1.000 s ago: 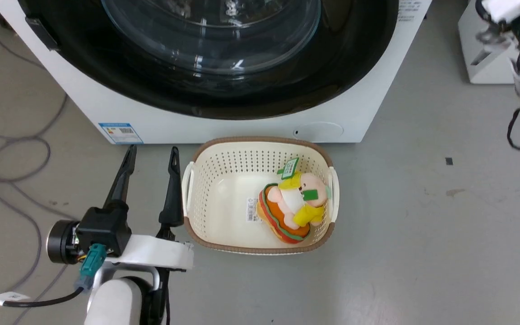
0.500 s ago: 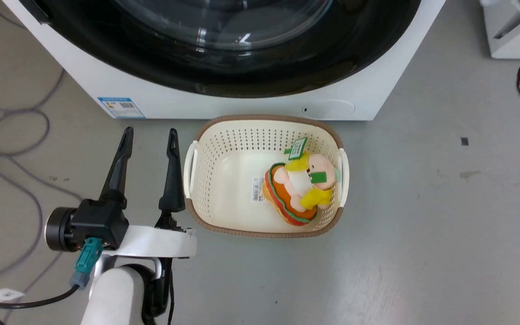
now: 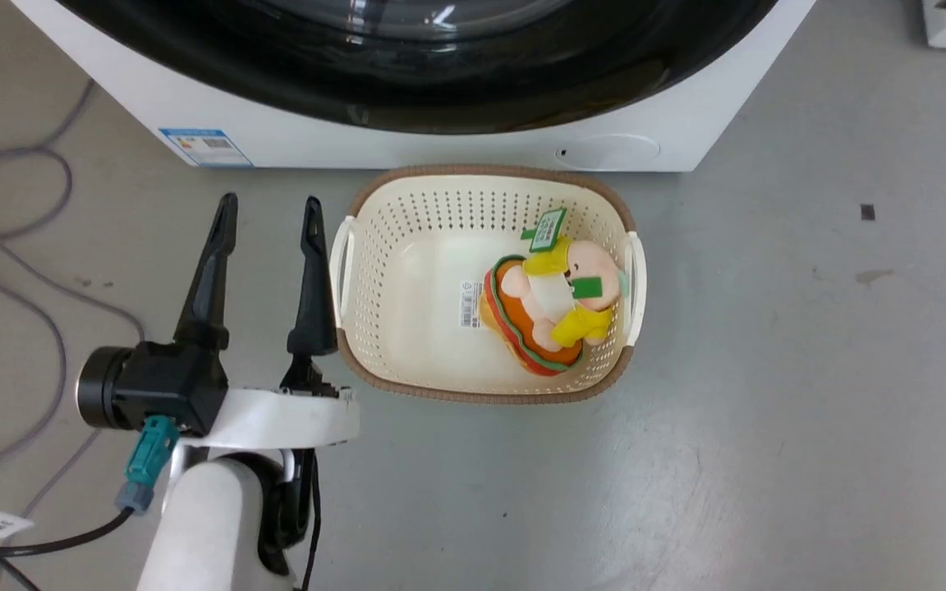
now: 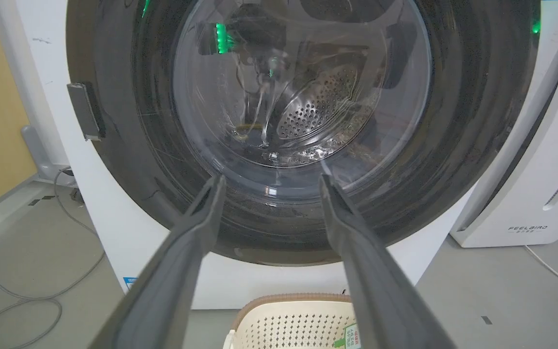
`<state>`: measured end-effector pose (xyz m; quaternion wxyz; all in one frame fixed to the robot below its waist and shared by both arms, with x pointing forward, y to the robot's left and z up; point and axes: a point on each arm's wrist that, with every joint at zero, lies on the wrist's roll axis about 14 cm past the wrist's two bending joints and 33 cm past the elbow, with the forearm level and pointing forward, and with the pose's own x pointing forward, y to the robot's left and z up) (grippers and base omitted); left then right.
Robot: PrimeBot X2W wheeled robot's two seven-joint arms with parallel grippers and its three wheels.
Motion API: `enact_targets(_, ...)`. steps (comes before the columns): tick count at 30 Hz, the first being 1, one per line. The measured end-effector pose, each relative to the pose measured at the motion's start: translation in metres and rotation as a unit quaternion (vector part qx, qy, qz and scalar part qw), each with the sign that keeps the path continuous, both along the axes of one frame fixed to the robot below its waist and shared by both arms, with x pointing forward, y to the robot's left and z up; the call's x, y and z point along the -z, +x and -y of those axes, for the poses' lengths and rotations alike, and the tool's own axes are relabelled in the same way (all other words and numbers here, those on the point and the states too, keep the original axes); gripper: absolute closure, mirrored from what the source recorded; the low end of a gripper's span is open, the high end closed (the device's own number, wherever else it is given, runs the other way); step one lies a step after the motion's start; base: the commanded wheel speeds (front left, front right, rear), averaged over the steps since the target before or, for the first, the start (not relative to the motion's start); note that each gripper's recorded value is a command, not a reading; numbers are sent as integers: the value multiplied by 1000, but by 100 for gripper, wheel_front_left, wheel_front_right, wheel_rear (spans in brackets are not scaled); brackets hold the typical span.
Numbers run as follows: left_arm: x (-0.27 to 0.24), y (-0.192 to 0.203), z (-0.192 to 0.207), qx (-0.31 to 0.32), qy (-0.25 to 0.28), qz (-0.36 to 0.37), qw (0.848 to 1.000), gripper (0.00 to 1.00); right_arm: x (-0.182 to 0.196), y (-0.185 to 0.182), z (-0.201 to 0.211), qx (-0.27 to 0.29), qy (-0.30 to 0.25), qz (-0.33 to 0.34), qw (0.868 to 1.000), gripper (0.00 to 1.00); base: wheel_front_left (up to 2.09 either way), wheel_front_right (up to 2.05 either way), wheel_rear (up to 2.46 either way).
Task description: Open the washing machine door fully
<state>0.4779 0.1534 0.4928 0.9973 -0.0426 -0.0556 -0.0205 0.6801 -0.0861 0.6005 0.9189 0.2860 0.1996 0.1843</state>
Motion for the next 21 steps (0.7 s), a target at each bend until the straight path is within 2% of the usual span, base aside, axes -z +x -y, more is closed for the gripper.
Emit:
enact_targets(7,2,8,2,2,-10,6,1000,0,0,3,-11,-33,10,-45,998,100,0,0,0)
enact_targets(21,-8,6,2,0,-14,16,1000,0,8,-20,-12,-94,-1,-102,990,100,0,0,0)
